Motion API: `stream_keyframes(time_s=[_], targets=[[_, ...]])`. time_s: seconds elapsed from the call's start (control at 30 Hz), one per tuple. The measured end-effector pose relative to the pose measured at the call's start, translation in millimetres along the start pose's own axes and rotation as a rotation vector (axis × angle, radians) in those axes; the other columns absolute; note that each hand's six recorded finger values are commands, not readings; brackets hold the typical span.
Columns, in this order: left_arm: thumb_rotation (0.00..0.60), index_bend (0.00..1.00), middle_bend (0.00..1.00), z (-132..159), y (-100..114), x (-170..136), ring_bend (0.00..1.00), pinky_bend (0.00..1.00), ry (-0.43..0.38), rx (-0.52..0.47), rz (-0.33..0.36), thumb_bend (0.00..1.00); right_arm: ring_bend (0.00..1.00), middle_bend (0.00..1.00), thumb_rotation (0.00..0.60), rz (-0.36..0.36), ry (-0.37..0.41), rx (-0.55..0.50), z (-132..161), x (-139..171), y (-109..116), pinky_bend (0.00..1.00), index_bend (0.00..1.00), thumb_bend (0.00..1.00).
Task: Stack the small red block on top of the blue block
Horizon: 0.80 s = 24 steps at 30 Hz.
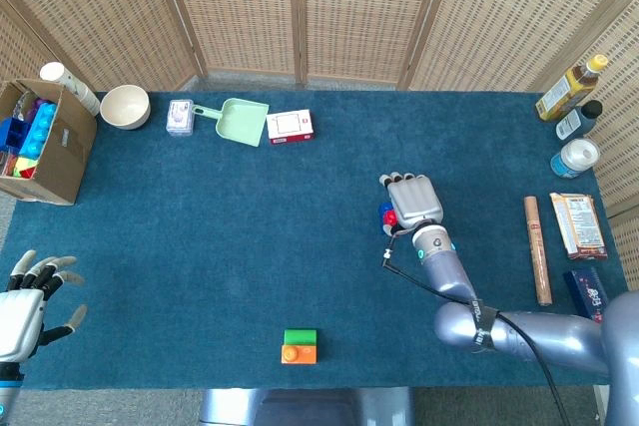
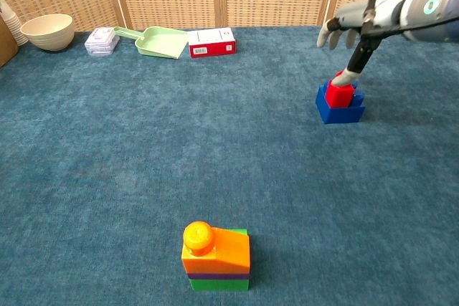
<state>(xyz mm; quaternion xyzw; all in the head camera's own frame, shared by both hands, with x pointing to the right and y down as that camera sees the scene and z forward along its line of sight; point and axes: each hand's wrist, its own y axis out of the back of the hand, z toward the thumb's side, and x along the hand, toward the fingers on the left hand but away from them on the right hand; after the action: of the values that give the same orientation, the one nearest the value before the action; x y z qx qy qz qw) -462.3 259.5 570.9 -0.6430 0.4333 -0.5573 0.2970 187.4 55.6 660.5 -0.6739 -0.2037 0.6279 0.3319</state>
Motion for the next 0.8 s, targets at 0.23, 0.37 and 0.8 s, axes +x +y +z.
stream_keyframes(time_s=[0.23, 0.37, 0.8], targets=[[0.6, 0.41, 0.26, -1.1, 4.1, -2.0, 0.21, 0.03, 0.014, 0.009, 0.001, 0.37, 0.21, 0.2, 0.482, -0.054, 0.007, -0.164, -21.1, 18.7, 17.9, 0.33, 0.19, 0.24], [0.6, 0.4, 0.25, -1.2, 4.9, -2.7, 0.21, 0.03, 0.024, 0.016, -0.005, 0.37, 0.21, 0.21, 0.536, -0.131, 0.019, -0.254, -38.0, 32.5, 29.2, 0.33, 0.23, 0.24], [0.6, 0.39, 0.24, 1.3, 6.5, 0.1, 0.2, 0.03, 0.057, 0.048, -0.038, 0.37, 0.18, 0.23, 0.566, -0.486, -0.018, -0.35, -130.4, 111.3, 35.9, 0.31, 0.37, 0.24]])
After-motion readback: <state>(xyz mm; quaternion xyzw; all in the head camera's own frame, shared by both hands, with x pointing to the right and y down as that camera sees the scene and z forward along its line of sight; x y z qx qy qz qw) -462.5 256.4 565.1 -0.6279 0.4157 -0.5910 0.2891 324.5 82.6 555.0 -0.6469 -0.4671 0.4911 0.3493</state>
